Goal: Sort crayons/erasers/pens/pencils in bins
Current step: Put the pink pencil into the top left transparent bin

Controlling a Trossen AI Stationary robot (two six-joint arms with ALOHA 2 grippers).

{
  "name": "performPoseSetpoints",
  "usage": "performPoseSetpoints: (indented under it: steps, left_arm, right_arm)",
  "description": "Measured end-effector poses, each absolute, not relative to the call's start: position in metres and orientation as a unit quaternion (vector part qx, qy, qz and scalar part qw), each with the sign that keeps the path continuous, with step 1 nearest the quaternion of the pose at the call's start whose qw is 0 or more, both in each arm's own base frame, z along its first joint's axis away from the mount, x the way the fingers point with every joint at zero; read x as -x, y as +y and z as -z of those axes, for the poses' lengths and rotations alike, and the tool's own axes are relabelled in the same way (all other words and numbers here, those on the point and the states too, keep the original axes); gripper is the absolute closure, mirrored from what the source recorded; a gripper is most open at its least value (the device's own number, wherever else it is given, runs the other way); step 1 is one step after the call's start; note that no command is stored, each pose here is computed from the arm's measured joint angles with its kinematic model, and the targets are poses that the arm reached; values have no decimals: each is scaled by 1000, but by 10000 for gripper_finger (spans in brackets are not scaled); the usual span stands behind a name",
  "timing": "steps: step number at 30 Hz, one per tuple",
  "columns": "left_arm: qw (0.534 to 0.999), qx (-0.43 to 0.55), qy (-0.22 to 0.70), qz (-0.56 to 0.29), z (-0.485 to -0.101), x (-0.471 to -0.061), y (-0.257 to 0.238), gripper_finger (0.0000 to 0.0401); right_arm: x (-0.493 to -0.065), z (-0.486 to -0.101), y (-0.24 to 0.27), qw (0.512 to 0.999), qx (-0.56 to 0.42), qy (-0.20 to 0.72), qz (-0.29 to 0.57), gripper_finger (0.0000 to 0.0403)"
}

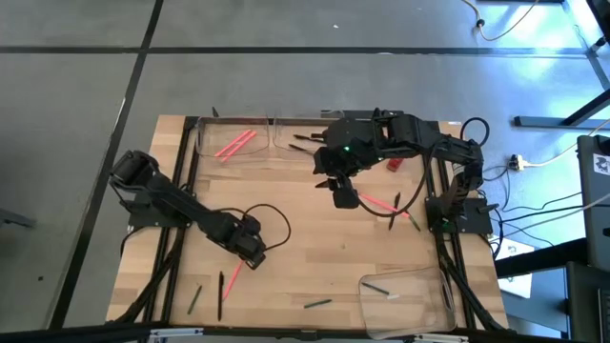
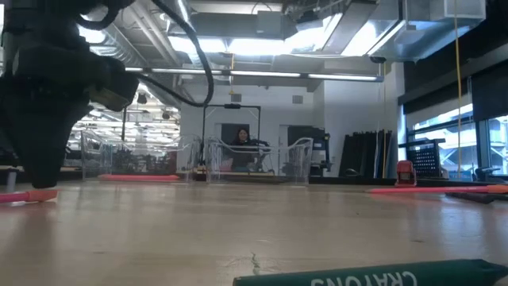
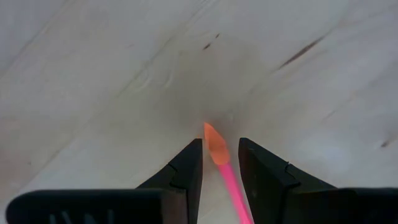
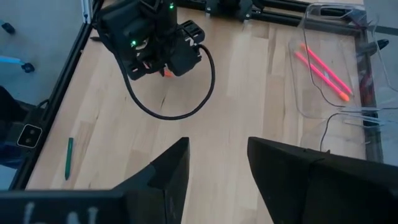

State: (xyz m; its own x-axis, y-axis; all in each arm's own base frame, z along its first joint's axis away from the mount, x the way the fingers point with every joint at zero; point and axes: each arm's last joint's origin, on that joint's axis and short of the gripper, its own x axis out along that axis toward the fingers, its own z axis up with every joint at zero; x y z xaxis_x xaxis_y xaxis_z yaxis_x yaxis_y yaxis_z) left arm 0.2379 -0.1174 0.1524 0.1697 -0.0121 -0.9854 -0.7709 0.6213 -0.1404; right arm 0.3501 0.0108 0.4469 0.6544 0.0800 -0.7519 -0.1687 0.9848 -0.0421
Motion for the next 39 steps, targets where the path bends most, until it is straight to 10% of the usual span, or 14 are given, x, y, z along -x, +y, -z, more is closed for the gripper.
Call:
performPoseSetpoints:
  steps: [39]
  left_arm:
    - [701, 372, 547, -265, -171, -237, -111, 398]
  right_arm:
    - [-349, -446, 11, 906, 55, 413, -69, 238]
